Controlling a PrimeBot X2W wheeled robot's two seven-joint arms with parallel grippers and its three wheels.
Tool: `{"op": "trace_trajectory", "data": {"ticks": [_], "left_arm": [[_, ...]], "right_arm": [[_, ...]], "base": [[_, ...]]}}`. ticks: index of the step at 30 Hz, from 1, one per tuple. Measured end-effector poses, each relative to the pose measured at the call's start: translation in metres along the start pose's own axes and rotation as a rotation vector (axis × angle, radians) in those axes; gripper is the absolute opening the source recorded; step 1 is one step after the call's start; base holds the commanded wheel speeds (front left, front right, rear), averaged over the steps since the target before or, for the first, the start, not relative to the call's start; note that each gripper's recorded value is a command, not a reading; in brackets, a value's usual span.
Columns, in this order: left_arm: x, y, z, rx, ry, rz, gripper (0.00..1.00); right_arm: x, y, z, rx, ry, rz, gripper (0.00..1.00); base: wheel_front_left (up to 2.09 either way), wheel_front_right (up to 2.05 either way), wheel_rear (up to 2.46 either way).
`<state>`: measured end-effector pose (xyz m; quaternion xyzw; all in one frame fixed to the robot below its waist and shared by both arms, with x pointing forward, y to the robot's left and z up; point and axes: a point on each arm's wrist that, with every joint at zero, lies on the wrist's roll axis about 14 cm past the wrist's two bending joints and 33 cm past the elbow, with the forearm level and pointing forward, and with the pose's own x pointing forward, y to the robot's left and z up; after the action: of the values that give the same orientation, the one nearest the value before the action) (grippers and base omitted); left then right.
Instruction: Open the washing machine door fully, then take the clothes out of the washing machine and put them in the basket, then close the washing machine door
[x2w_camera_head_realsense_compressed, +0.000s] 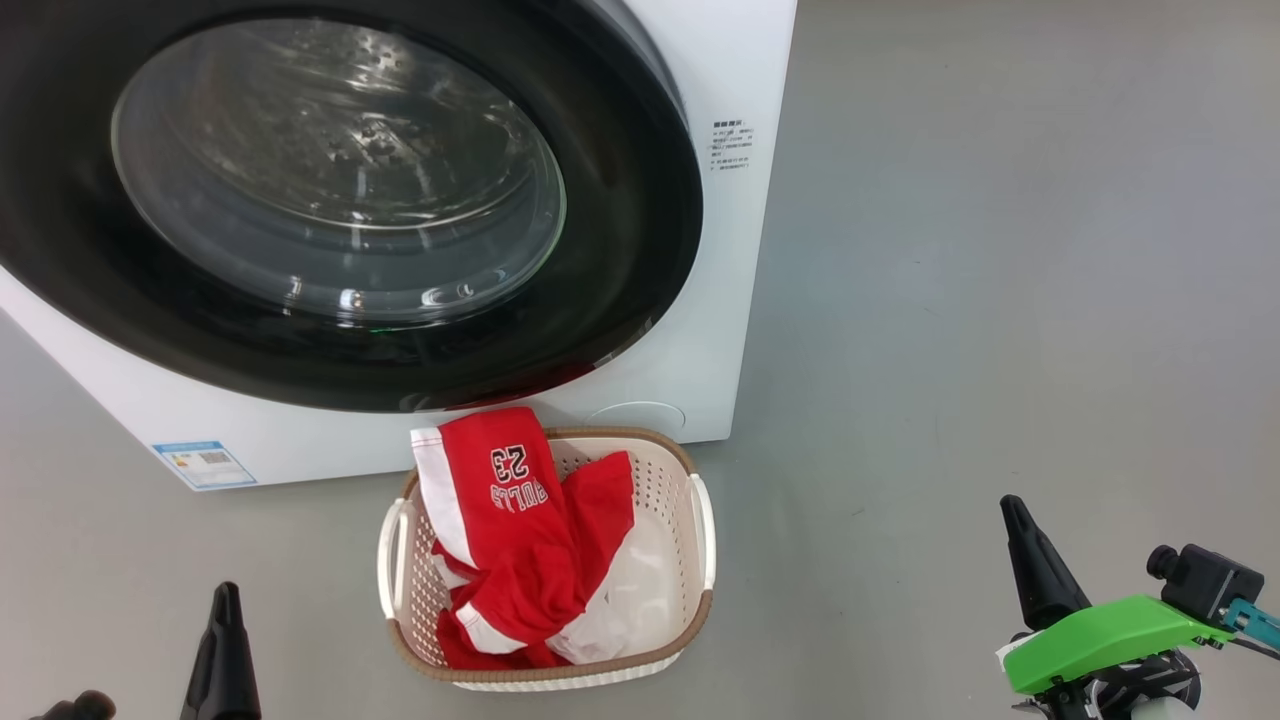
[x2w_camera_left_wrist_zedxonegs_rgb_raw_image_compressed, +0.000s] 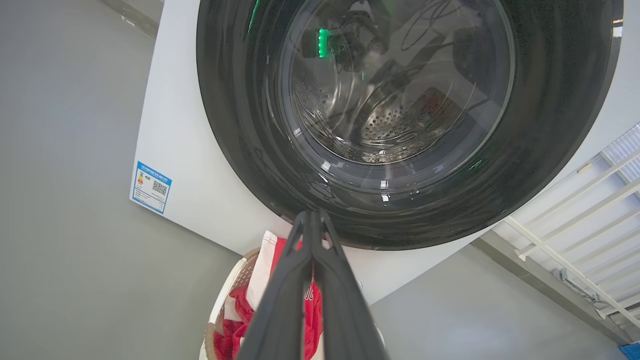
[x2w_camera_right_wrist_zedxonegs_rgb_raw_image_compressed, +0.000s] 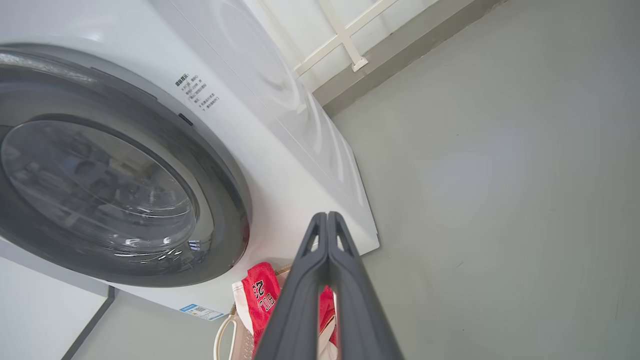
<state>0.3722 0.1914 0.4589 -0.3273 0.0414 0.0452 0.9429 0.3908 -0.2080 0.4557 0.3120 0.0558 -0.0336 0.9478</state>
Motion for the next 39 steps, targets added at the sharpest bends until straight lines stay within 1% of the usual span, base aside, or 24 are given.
{"op": "trace_trajectory", "data": {"ticks": [18,21,39], "left_arm": [[0.002,-0.002,0.004,-0.194,0.005,0.005,0.00],[0.002,-0.003,0.003,-0.212,0.009,0.004,0.00],[0.000,-0.001,0.003,-0.396,0.028,0.010,0.00]], "right_arm": [[0.000,0.003,0.008,0.196,-0.014,-0.007,0.00],[0.000,0.004,0.009,0.211,-0.015,-0.005,0.00],[-0.001,0.009,0.015,0.412,-0.025,0.003,0.00]], "base": [[0.00,0.00,0.00],[0.00,0.00,0.00],[0.00,0.00,0.00]]}}
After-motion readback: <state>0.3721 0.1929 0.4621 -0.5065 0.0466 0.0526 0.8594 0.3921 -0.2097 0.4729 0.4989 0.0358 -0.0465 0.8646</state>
